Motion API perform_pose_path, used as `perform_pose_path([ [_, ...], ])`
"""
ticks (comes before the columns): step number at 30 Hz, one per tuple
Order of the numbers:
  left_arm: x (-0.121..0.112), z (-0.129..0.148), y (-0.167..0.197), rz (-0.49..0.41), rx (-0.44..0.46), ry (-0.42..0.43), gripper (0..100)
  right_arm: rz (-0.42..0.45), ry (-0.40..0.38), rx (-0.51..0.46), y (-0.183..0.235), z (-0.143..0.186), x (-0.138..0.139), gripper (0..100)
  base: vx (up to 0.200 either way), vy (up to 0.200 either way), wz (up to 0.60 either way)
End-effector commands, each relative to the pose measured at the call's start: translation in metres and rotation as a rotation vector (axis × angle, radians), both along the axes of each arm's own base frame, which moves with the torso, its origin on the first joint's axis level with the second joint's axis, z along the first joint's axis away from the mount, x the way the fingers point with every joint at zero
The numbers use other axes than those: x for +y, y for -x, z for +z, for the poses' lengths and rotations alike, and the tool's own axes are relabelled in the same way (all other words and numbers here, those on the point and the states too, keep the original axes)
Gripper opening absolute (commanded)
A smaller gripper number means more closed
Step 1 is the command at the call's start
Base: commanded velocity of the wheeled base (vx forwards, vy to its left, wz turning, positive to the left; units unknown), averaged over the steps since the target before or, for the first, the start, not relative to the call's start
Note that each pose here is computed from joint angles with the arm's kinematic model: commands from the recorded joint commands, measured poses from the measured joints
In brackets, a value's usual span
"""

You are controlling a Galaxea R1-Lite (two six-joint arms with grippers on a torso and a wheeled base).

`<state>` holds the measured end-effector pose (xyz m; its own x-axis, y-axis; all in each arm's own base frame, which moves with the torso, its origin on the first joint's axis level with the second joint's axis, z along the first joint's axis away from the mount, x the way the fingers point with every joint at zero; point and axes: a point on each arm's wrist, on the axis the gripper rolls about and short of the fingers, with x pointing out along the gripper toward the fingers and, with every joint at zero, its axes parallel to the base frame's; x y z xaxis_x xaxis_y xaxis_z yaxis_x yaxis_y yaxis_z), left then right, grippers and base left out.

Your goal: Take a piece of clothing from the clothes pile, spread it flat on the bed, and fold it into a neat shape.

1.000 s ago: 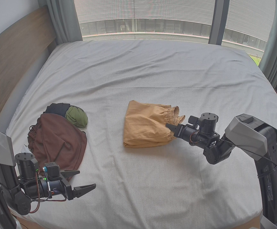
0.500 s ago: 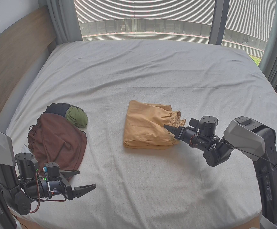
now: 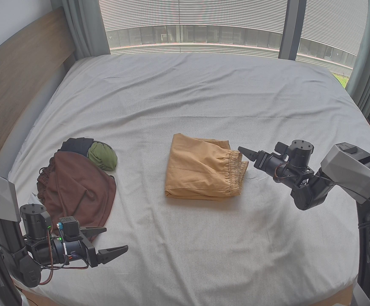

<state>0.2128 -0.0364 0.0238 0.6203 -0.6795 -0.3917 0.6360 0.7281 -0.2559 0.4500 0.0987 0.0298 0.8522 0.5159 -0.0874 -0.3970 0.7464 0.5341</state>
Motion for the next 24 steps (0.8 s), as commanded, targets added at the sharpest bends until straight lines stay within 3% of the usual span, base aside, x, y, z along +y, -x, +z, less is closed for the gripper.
perform_pose_path([
  [1,0.0,-0.001,0.001,0.0,0.006,0.0,100,0.023,-0.016,-0.072,0.014,0.044,0.008,100,0.0,0.0,0.0],
  [5,0.0,0.0,0.001,-0.001,0.003,-0.001,100,0.098,-0.015,-0.057,0.027,0.042,0.04,100,0.0,0.0,0.0],
  [9,0.0,0.0,0.001,0.001,0.0,0.0,100,0.133,-0.013,-0.046,0.031,0.037,0.055,100,0.0,0.0,0.0],
  [12,0.001,0.0,0.0,0.004,0.0,0.0,100,0.169,-0.002,-0.01,0.033,0.02,0.072,100,0.0,0.0,0.0],
  [24,0.001,0.0,0.0,0.004,-0.001,-0.001,100,0.126,0.038,0.074,0.023,-0.032,0.06,100,0.0,0.0,0.0],
])
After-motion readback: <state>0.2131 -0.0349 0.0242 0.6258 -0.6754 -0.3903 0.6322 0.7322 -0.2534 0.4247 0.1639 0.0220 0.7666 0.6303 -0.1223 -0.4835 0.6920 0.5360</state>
